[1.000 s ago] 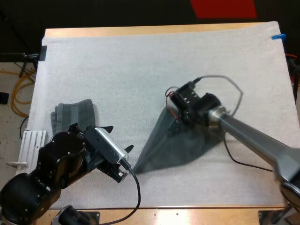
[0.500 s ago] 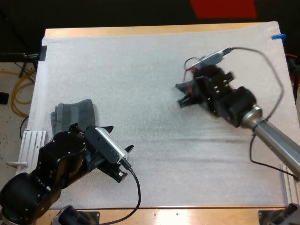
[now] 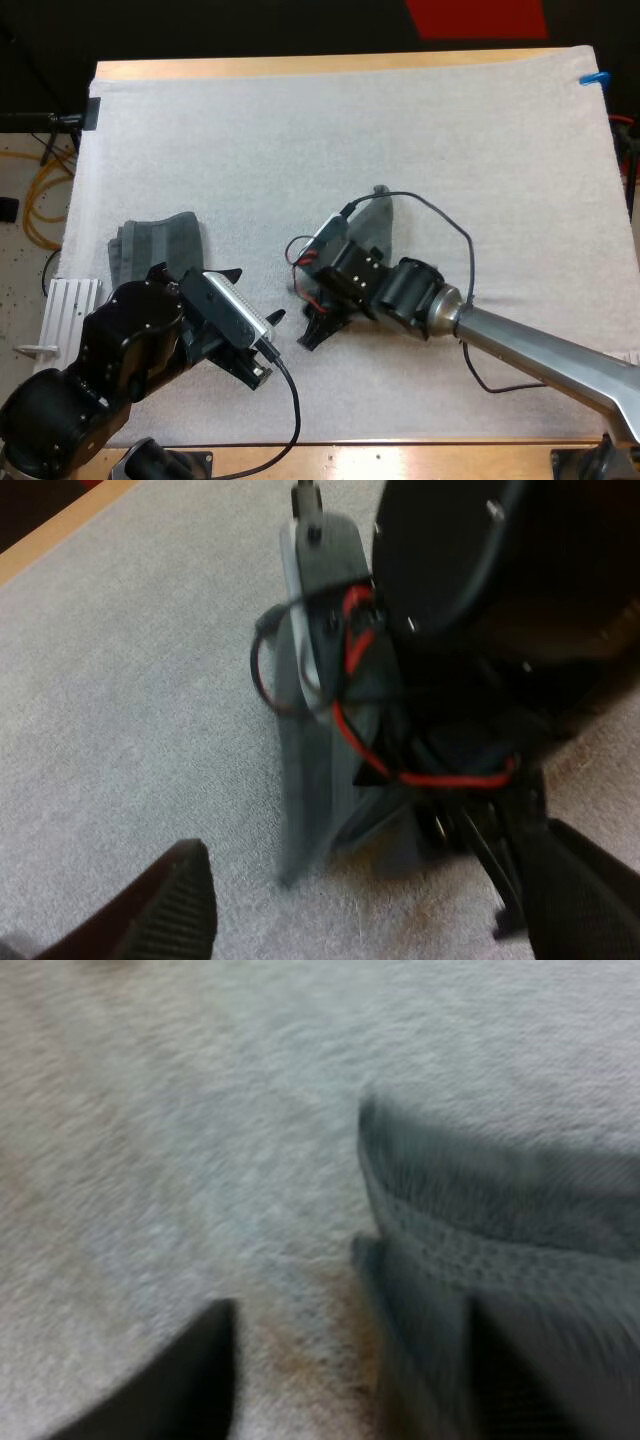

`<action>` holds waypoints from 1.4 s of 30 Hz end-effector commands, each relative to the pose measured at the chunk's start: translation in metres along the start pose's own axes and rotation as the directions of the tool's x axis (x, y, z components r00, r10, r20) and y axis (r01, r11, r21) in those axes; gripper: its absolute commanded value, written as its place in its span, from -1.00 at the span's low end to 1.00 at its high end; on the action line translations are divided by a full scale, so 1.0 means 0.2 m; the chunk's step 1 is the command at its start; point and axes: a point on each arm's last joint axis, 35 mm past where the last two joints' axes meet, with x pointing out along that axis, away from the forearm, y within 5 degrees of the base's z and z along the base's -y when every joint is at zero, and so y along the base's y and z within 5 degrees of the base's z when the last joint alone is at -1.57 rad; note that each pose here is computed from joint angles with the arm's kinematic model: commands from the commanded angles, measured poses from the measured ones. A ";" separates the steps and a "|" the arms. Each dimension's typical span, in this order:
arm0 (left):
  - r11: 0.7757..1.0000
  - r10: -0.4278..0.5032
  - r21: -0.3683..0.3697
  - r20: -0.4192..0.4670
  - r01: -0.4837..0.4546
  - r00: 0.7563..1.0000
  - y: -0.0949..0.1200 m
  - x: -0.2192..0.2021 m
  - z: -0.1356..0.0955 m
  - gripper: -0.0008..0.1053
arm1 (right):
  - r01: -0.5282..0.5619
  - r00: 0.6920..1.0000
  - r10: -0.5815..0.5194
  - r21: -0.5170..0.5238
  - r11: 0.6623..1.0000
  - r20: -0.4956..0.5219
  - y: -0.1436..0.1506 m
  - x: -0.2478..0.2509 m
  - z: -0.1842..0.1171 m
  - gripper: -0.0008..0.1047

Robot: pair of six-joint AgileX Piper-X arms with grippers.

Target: Pick towel from pile fold and stack

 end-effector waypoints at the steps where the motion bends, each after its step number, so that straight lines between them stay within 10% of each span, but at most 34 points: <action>1: 1.000 -0.007 -0.010 0.003 0.007 1.000 0.00 0.00 0.00 0.19 | 0.008 1.000 -0.008 -0.013 1.000 0.019 0.00 -0.04 0.02 0.46; 6: 1.000 -0.007 -0.010 0.003 0.007 1.000 0.00 0.00 0.00 0.19 | 0.193 0.978 -0.196 -0.054 0.980 -0.068 -0.05 -0.08 0.02 0.34; 16: 1.000 -0.007 -0.006 0.003 0.007 1.000 0.00 0.00 0.00 0.19 | 0.268 0.950 -0.241 0.121 0.956 -0.197 -0.40 -0.14 -0.15 0.26; 25: 1.000 -0.007 -0.003 0.003 0.007 1.000 0.00 0.00 0.00 0.19 | 0.047 0.987 0.028 0.456 0.889 -0.156 -0.77 -0.13 -0.45 0.26; 42: 0.997 -0.054 -0.063 -0.167 0.044 0.984 0.00 0.06 -0.10 0.19 | -0.256 0.933 0.342 0.470 0.845 -0.108 -0.80 0.10 -0.61 0.26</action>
